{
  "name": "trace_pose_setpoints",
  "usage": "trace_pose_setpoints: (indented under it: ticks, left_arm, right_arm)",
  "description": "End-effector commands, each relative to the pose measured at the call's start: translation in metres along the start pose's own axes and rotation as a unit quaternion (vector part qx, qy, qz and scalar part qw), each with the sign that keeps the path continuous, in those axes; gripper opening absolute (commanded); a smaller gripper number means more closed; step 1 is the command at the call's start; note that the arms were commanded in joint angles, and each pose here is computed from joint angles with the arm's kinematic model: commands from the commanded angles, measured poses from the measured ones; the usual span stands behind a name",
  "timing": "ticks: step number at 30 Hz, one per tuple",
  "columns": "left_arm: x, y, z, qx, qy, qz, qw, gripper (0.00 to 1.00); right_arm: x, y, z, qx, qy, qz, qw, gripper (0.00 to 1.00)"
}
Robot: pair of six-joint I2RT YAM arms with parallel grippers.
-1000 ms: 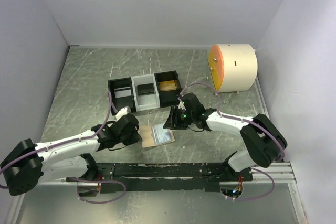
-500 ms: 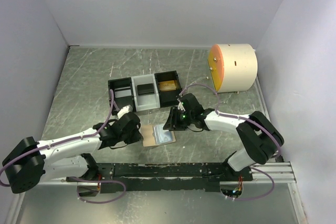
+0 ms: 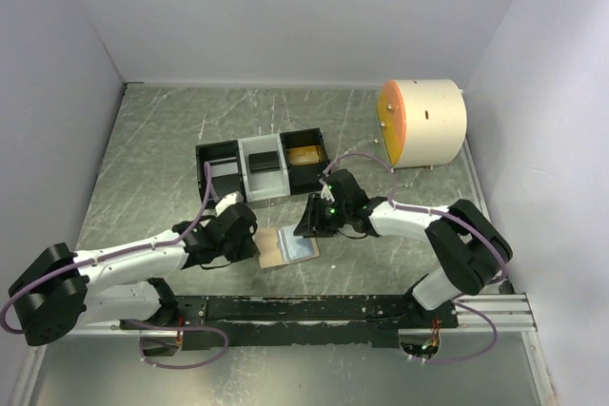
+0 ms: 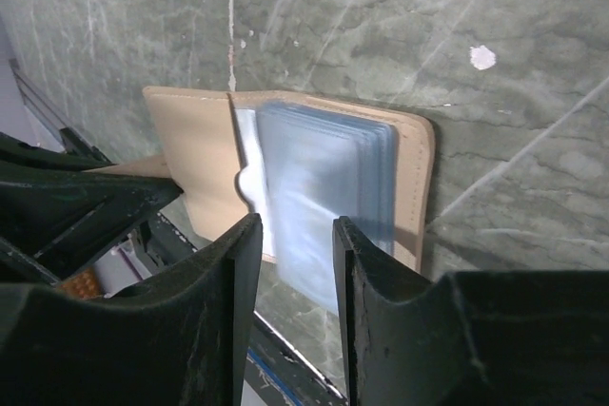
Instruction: Take the credit cards out of the card holder
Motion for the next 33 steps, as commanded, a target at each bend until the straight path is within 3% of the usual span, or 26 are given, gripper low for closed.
trace_pose_setpoints:
  ticks: [1, 6, 18, 28, 33]
  left_arm:
    - [0.000, -0.004, -0.013, -0.012, 0.006, 0.011, 1.000, 0.07]
    - [0.000, -0.003, -0.014, -0.012, 0.007, 0.013, 1.000, 0.07]
    - [-0.002, -0.002, -0.010, -0.003, 0.002, 0.017, 1.000, 0.07]
    - [-0.003, -0.001, -0.014, -0.006, 0.004, 0.022, 1.000, 0.07]
    - [-0.003, -0.001, -0.014, -0.001, 0.008, 0.022, 1.000, 0.07]
  right_arm:
    - [0.003, -0.001, 0.013, 0.035, 0.002, -0.007, 0.999, 0.36]
    - [0.002, 0.000, 0.021, 0.062, 0.012, -0.005, 0.998, 0.35]
    - [0.008, -0.011, -0.011, -0.064, -0.009, -0.012, 0.998, 0.40]
    - [-0.005, 0.001, -0.005, -0.021, 0.002, 0.010, 1.000, 0.38]
    - [-0.011, 0.004, -0.012, -0.050, -0.001, 0.024, 0.998, 0.38]
Point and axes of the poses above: each gripper's point midway between its finger pads, its own y axis out along the fingers, its own z axis along the line the jaws close on, x = y × z, the point moved 2 cm from there along -y, back along the fingers, and after that the axes turned 15 degrees about -y, right-handed, at the moved point
